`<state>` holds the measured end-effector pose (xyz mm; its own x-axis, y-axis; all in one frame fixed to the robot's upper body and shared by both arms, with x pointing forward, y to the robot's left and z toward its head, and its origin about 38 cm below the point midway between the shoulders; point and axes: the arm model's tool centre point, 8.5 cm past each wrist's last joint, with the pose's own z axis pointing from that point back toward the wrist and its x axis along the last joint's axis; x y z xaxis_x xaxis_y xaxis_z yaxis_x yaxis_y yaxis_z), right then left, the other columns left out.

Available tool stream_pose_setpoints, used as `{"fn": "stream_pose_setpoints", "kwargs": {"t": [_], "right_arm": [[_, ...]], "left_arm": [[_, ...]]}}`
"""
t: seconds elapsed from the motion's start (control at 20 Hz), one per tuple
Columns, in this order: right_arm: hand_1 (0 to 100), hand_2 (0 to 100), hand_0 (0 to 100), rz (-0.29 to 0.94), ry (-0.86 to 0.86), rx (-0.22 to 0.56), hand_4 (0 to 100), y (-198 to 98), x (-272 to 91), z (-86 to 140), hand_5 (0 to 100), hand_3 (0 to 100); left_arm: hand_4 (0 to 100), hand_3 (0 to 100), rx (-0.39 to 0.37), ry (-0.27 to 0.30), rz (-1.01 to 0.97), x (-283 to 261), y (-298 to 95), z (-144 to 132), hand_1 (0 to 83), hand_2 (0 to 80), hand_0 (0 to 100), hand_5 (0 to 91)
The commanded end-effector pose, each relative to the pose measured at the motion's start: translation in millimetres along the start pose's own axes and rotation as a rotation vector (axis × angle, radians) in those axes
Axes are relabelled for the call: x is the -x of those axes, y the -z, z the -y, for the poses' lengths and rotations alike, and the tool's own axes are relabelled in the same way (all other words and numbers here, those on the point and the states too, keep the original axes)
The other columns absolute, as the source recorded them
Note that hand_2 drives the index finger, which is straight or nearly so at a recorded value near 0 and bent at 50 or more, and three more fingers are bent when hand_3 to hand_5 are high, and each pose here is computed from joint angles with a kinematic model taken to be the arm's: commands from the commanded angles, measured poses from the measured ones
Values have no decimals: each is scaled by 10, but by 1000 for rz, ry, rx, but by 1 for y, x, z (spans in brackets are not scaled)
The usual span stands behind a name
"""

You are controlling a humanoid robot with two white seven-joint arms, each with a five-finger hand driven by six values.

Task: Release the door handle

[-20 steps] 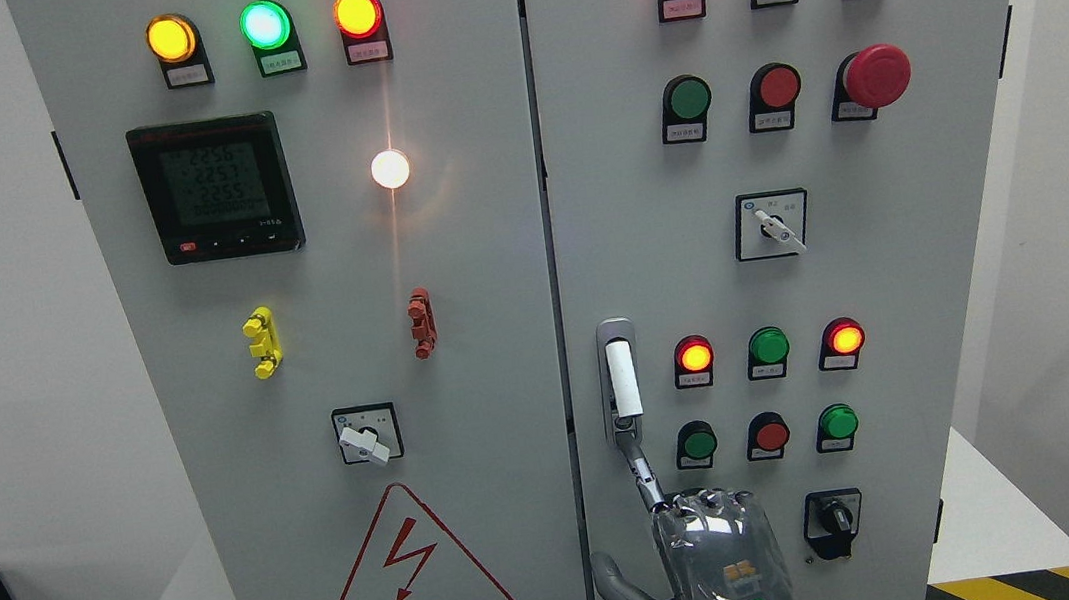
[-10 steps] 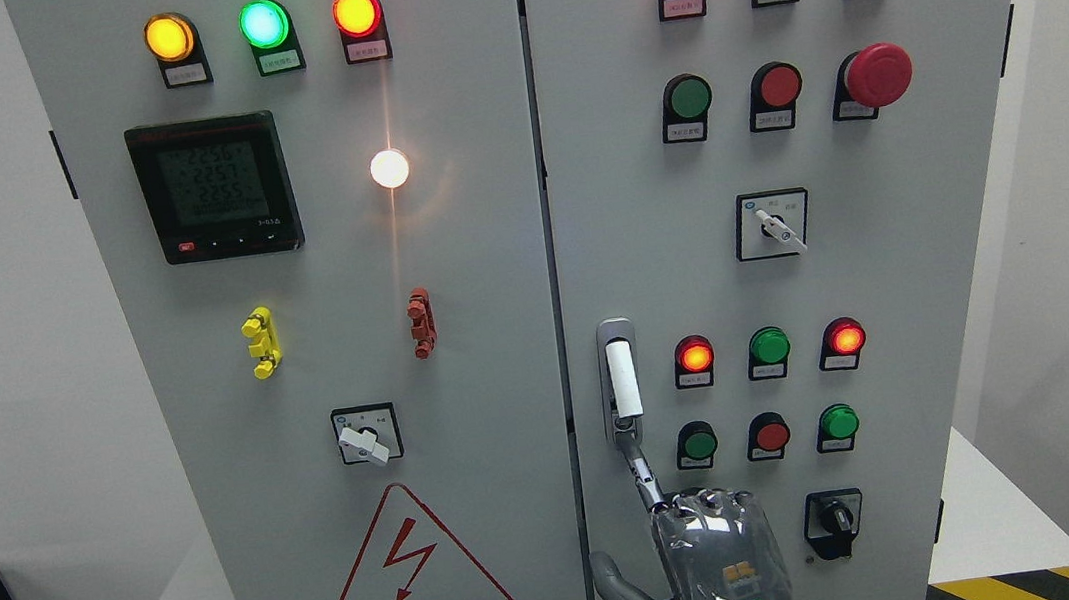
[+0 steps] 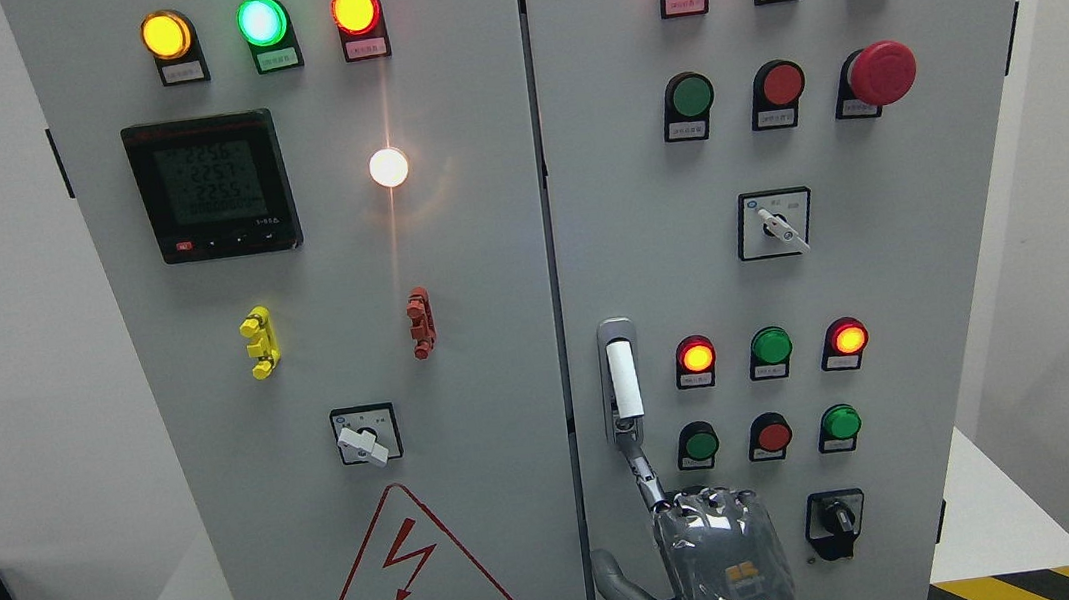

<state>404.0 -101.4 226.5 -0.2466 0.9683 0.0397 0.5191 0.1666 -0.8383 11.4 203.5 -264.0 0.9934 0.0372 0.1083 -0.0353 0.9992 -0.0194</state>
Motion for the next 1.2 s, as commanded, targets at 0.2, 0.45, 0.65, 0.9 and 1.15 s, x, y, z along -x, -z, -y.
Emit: {"fn": "stream_pose_setpoints", "kwargs": {"t": [0.2,0.45,0.65,0.9,1.15], "right_arm": [[296,357,342,8,8,80,1000,3,-3,25,1000,1000],[324,382,367,11,11,114,994,5,-2,38,1000,1000],[347,531,423,5,20,136,986,1,-1,48,1000,1000],[294,749,462,-7,91,136,984,0,2,55,1000,1000],[153,836,443,-22,129,136,979,2,5,56,1000,1000]], "left_arm": [[0,0,-4,3,-3,-7,0,-1,556,0,120,0],[0,0,-4,3,-3,-7,0,-1,556,0,120,0],[0,0,-4,3,-3,-7,0,-1,556,0,120,0],[0,0,-4,3,-3,-7,0,-1,556,0,120,0],[0,0,-4,3,-2,-8,0,-1,556,0,120,0]]}}
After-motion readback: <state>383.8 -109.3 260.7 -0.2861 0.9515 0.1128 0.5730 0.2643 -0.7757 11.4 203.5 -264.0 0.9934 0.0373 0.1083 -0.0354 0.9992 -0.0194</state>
